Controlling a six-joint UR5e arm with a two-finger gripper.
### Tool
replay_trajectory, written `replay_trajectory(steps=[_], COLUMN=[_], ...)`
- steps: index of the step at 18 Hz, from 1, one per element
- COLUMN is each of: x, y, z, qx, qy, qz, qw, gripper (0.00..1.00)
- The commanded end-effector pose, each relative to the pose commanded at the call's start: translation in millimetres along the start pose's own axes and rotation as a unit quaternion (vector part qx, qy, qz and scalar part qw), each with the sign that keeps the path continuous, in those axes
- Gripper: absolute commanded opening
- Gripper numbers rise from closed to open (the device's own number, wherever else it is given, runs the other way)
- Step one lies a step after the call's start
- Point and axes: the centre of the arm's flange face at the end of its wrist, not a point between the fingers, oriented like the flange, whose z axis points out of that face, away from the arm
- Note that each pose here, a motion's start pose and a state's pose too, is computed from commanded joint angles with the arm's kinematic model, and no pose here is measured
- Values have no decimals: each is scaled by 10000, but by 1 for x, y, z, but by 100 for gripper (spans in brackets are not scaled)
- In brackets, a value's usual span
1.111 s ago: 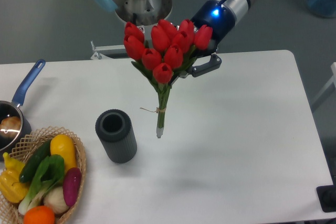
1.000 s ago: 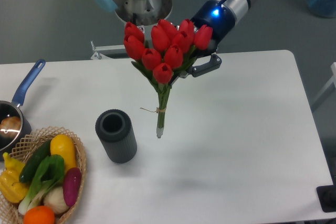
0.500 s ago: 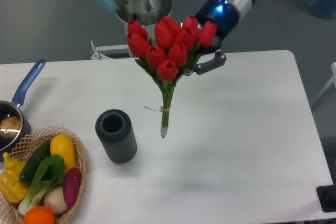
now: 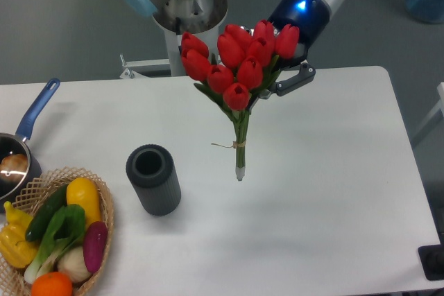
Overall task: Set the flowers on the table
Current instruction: 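Carry the red tulip bouquet with the gripper, moving it away from the vase, then tilt the held bouquet sideways and lower it onto the table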
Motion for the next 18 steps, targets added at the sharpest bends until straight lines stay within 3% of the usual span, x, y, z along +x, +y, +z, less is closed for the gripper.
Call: replay_trajectory(steps=[4,5,8,11,18], x=[0,0,-1,13,21], y=[3,3,7,6,39], z=[-4,-5,-7,23,58], qx=[-669,-741,-1420,-1760,-3239], qy=[-349,-387,-696,-501,-453], qz=[103,141,305,654,1260], qw=[9971,9964,9869,9809,9366], gripper=[33,37,37,36,37])
